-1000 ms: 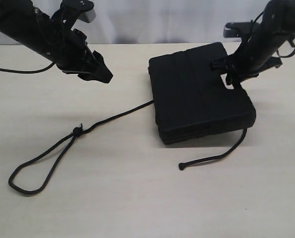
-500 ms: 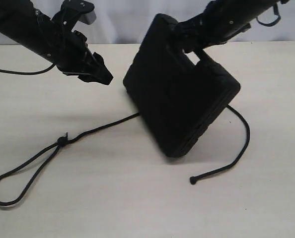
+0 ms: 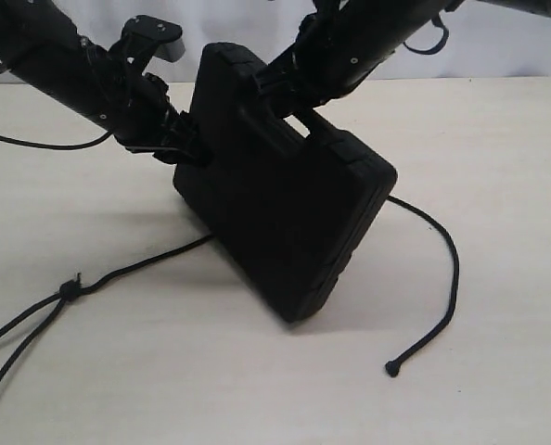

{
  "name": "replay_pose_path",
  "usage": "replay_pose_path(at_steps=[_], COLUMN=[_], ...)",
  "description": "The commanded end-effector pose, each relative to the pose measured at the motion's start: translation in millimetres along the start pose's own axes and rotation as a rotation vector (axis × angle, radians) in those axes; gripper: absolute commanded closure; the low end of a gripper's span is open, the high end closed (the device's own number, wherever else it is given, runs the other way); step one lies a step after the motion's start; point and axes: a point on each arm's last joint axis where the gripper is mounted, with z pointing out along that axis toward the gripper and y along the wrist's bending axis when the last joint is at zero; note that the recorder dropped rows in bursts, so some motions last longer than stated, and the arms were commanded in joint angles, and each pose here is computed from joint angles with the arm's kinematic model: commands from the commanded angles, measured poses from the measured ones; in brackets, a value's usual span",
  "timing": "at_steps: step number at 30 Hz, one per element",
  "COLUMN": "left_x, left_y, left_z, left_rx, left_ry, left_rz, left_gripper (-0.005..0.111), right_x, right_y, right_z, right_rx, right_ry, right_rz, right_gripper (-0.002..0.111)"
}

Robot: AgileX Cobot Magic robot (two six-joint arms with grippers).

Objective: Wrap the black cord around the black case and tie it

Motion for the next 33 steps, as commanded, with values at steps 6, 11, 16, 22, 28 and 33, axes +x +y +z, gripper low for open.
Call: replay_pose_path(at_steps=[6,11,16,22,28,33], left_x=[-2,-1,0,1,0,-3], left_y=[-1.3,-2.0,-3.3,-4.6,-3.8,-3.8], left_z=[1,1,1,1,1,1], left_rx=[-0.01,-0.002,0.013,0.026,0.017,0.018], left_ry=[-0.016,-0.012,-0.002,0.011,0.003,-0.026], left_rz=[0.003,0.001,-0.003,-0.003,-0.005,-0.031], left_gripper=[0.056,0.056,0.056,0.056,0.056,0.056], right_x=[-11,-11,-10,-6,-3,-2], right_y=[-16,-5,21,34,38,40], right_z=[-41,-24,-3,12,13,7], right_rx=[0.221,0.165,0.127,0.099,0.059,0.051], right_ry=[-0.123,-0.104,-0.083,-0.049,-0.022,-0.003], right_rz=[-0.002,0.017,-0.033,-0.042,0.001,0.009], right_gripper=[0.104,0.104,0.104,0.104,0.093,0.062])
